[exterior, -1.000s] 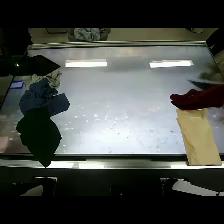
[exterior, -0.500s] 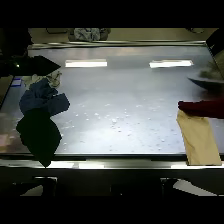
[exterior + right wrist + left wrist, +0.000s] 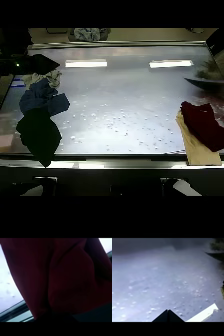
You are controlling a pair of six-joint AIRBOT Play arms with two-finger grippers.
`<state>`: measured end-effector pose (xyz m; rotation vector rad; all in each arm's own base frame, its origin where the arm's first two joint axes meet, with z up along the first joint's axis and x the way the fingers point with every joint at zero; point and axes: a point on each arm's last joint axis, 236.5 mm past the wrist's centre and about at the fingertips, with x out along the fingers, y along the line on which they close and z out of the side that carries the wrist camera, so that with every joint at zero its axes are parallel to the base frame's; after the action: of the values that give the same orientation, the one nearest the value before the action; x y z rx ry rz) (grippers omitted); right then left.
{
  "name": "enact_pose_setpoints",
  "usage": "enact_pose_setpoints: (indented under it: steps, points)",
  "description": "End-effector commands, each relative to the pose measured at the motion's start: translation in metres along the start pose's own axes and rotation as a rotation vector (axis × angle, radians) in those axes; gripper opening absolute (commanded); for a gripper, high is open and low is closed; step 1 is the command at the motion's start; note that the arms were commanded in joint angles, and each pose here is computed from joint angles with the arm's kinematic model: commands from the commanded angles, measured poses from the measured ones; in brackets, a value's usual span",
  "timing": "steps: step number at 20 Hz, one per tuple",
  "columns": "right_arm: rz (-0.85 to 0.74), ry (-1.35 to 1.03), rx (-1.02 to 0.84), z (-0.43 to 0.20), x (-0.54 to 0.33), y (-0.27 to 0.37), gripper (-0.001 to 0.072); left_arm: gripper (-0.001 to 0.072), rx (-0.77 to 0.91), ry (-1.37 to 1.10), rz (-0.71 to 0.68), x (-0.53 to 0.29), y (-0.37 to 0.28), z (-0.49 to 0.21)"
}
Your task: Fold the shirts.
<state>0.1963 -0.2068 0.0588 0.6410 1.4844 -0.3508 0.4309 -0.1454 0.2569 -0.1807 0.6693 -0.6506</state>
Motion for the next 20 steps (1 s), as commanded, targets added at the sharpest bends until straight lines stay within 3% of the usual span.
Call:
enact_pose_setpoints:
  steps: [1,7,8,9,10,12,15,18,20]
  points:
    - [-0.032,0.094,0.031,-0.03,0.059,-0.015,0.0053,0.0022,0.002,-0.003,0.001,0.0,0.0,0.001]
    - [-0.058,0.107,0.04,-0.036,0.078,-0.024,0.0064,0.0022,-0.002,-0.003,0.001,0.0,0.0,0.001]
    - [-0.059,0.107,0.049,-0.036,0.078,-0.024,0.0236,0.0022,-0.002,-0.003,0.001,0.0,0.0,0.001]
    - [-0.062,0.103,0.028,-0.034,0.076,-0.024,0.0523,0.0022,-0.009,-0.003,0.001,0.0,0.0,0.001]
    - [-0.074,0.081,-0.05,-0.027,0.069,-0.027,0.072,0.0022,-0.021,-0.004,0.001,0.0,0.0,0.001]
    - [-0.137,-0.047,-0.13,0.007,0.029,-0.035,0.0714,0.0021,-0.011,-0.019,0.002,-0.005,-0.003,0.007]
    - [-0.289,-0.572,-0.283,0.114,-0.113,-0.008,0.0711,0.0019,0.056,-0.122,0.096,-0.029,0.0,0.046]
    - [-0.322,-1.034,-0.594,0.163,-0.237,0.127,0.0707,0.0019,0.07,-0.152,0.473,-0.056,0.065,0.069]
    - [-0.213,-1.067,-0.818,0.146,-0.225,0.235,0.0707,0.0041,0.034,-0.061,0.647,-0.052,0.107,0.048]
